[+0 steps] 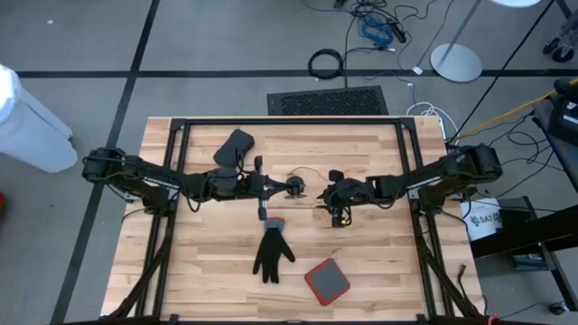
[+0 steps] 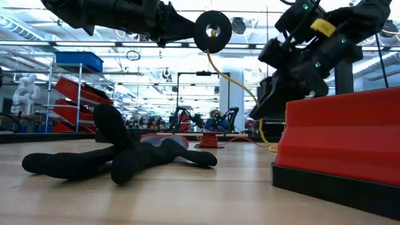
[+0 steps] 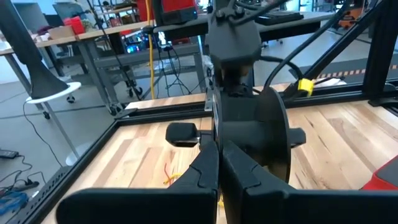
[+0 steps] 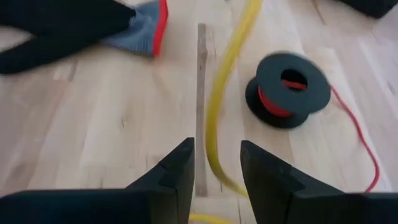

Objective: Coil cords
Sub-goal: Coil the yellow wire onto the black spool

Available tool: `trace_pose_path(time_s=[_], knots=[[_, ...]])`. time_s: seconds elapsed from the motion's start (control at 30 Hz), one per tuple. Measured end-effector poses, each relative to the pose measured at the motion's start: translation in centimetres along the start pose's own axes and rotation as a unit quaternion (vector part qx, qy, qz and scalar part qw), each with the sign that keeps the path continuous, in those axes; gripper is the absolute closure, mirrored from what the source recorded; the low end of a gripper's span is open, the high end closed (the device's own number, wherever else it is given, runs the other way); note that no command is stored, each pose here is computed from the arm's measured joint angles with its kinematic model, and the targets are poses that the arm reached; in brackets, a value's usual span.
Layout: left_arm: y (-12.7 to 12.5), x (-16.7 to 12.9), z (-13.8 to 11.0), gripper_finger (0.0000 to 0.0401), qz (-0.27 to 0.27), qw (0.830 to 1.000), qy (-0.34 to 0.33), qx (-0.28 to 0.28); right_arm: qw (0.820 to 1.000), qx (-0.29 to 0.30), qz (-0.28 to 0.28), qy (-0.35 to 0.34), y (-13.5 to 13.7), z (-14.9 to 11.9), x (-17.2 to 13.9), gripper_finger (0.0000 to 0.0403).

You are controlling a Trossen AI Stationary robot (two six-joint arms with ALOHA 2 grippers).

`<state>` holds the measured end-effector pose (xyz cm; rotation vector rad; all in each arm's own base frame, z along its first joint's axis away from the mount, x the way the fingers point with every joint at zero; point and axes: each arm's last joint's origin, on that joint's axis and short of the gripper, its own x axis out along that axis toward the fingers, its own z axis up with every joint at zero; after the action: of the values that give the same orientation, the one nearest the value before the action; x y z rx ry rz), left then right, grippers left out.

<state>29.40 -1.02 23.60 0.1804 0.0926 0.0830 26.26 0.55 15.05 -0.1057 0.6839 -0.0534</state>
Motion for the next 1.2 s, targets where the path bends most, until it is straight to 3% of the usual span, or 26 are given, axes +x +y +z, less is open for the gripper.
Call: trace_pose_path(time_s=[0.33, 0.63, 0.83, 1.03, 1.2], knots=[[0.0, 0.0, -0.3, 0.0401, -0.002, 1.0, 0.014, 0.001, 1.0, -0.001, -0.01, 0.009, 0.0, -0.3, 0.2, 0.0325], [-0.7, -0.2, -1.6, 0.0401, -0.028, 0.996, 0.085, 0.008, 1.0, -0.001, -0.014, 0.011, -0.2, -0.4, 0.2, 0.0395], [-1.5, -0.6, -2.6, 0.0401, -0.061, 0.988, 0.138, 0.017, 0.998, 0.047, -0.023, -0.021, -1.0, 0.5, -0.7, 0.0399], [-1.4, -0.5, -2.7, 0.0401, -0.002, 0.988, 0.147, 0.042, 0.99, 0.09, 0.005, -0.11, -1.1, 2.6, -1.8, 0.0401], [-1.2, 0.2, -3.5, 0.0401, 0.082, 0.982, 0.157, 0.068, 0.986, 0.098, 0.016, -0.134, -0.6, 4.6, -1.9, 0.0401]])
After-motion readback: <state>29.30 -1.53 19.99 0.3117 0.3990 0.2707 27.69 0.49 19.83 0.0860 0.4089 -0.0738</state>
